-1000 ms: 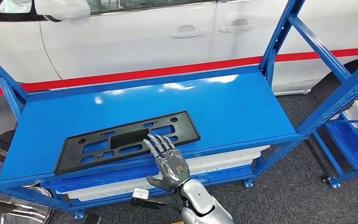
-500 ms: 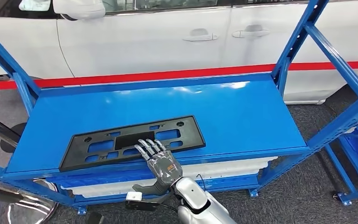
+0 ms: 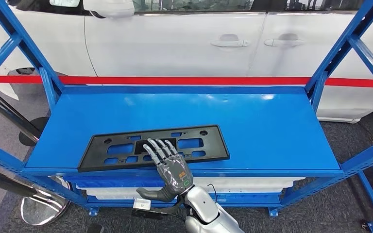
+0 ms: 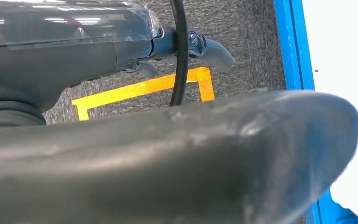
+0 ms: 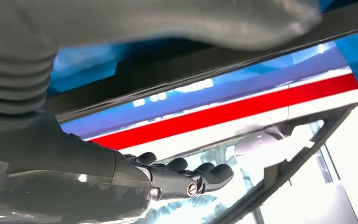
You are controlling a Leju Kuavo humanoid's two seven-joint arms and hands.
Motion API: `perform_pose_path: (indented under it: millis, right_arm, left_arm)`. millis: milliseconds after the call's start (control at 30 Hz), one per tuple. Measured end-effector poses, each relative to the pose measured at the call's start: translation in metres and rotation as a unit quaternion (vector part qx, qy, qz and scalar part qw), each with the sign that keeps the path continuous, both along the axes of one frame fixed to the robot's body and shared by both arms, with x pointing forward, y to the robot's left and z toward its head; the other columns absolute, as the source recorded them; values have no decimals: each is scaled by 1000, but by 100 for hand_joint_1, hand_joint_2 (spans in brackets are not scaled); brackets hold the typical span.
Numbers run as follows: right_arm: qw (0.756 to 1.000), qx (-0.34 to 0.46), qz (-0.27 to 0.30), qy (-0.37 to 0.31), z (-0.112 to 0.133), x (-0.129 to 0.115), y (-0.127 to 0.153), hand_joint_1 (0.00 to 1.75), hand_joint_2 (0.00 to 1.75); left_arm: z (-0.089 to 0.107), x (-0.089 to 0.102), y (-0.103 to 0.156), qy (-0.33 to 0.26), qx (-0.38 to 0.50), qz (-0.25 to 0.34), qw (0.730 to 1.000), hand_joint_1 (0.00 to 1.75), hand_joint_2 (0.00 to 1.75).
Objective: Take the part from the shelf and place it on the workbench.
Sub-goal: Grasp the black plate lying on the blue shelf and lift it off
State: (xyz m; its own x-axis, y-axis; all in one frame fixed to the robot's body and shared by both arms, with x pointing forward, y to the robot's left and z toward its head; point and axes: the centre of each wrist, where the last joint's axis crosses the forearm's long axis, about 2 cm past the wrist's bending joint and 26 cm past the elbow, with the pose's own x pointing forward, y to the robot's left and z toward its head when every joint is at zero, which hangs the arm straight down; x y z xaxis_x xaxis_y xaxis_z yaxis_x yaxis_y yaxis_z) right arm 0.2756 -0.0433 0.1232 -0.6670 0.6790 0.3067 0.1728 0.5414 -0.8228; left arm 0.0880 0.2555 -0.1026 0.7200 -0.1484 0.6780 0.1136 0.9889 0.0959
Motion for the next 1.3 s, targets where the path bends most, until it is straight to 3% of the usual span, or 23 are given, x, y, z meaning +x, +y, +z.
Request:
perform_pose_path:
  millis: [300, 667, 1300]
  right_arm:
    - [1000, -1, 1, -11, 2, -2, 1, 0, 175]
    - [995, -21, -35, -93, 21, -8, -8, 0, 175]
    - [991, -34, -86, -92, 22, -4, -12, 0, 175]
  left_arm:
    - [0, -1, 0, 1, 0, 2, 1000, 0, 0]
    - [-1, -5, 1, 9, 9, 2, 1000, 0, 0]
    - [0, 0, -2, 10, 5, -6, 1000, 0, 0]
